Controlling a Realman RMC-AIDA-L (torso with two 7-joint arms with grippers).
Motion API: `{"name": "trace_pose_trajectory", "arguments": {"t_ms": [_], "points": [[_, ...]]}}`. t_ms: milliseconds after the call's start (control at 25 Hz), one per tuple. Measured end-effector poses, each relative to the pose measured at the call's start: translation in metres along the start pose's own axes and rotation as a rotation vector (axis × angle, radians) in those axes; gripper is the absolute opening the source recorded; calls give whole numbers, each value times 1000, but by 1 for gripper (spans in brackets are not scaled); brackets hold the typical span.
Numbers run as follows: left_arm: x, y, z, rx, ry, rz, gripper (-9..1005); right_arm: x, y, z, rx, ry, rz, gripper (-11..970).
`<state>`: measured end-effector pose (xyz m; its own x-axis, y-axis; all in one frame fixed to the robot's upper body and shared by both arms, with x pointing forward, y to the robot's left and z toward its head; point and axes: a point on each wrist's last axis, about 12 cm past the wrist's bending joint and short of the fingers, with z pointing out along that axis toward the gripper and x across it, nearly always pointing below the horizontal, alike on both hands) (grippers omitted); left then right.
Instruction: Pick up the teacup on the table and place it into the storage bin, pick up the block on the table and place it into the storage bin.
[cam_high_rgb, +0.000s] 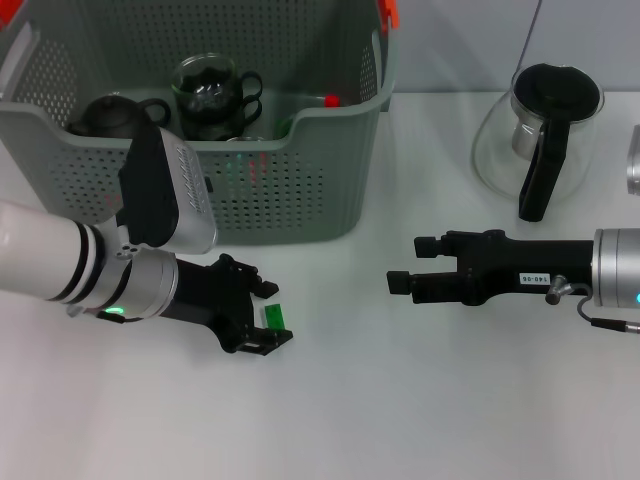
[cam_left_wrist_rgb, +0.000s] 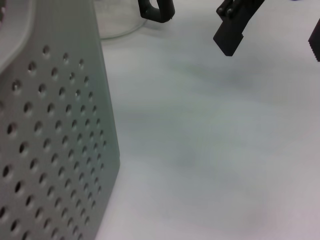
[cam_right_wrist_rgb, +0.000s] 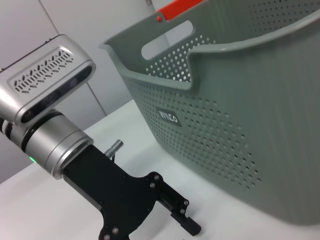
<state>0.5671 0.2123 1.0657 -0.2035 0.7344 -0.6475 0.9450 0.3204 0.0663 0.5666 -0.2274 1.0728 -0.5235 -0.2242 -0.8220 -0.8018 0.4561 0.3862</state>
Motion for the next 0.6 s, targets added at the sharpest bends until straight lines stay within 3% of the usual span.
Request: {"name": "trace_pose_trajectory", "arguments": {"t_ms": [200,440,600], "points": [[0,0,3,20,7,-11,631,0,0,0,0,0,-1,883],[-1,1,4,33,7,-22,442,-1,0,0,1,-2,-3,884],[-4,2,2,37,4,-38,419,-1,0,-1,2,-3,-2,883]]}}
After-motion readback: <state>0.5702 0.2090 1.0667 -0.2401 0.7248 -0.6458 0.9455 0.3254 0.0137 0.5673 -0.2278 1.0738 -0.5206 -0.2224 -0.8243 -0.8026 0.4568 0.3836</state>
